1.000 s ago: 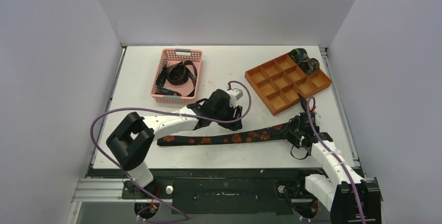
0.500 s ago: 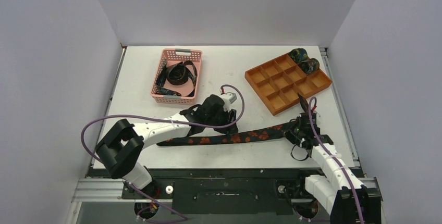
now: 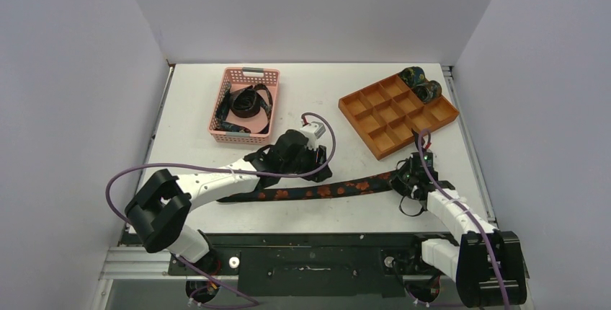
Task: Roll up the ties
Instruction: Flatten out the tie at the center of the board.
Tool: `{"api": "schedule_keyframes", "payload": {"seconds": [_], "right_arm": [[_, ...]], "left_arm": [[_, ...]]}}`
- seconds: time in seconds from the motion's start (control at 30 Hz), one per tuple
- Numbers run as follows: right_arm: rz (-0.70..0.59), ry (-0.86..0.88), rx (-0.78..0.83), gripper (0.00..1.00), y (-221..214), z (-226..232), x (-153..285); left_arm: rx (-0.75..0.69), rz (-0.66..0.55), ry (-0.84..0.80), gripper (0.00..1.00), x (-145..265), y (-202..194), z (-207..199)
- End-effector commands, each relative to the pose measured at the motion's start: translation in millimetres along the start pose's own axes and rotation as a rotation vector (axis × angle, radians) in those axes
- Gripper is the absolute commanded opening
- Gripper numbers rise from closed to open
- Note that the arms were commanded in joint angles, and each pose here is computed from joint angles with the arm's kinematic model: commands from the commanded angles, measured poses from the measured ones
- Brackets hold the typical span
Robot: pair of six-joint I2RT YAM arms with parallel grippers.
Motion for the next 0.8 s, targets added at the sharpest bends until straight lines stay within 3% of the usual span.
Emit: {"api": "schedule_keyframes", "payload": {"seconds": [0.0,0.13,0.2,0.23,0.33,0.43,0.6,0.77], "right_arm": [[-0.141,0.014,0.032,0.05,21,10,6],[-0.180,-0.020,0.056,0.05,26,10,10],[-0.193,-0.030,0.064,0.11,29,10,12],[-0.199,-0.033,0.066,0.17,30,11,13],[-0.218,-0.036,0.082,0.48,35,14,22],[-0.262,-0.038,0.108,0.60,41,20,36],[-0.289,-0.129,0.118,0.59,48,16,41],[-0.229,-0.137,0.057,0.44,45,7,24]], "left_arm": [[0.013,-0.094,-0.040,0.43,1,15,-10],[0.003,-0.084,-0.068,0.43,-6,17,-17],[-0.012,-0.074,-0.075,0.44,-9,18,-22],[-0.023,-0.072,-0.075,0.45,-10,17,-24],[-0.049,-0.061,-0.068,0.48,-13,16,-29],[-0.047,-0.055,-0.064,0.49,-14,14,-30],[-0.007,-0.069,-0.119,0.49,-21,15,-37],[0.007,-0.073,-0.217,0.47,-45,27,-60]]}}
Point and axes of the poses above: each gripper's point midway between its finger pads, its own x axis back along the fingers, its own z axis along the line the jaws close on, y = z × x, the point moved 10 cm from there along x, back along the fingers, and after that the axes turned 5 degrees about -x, right-handed, at the moved point
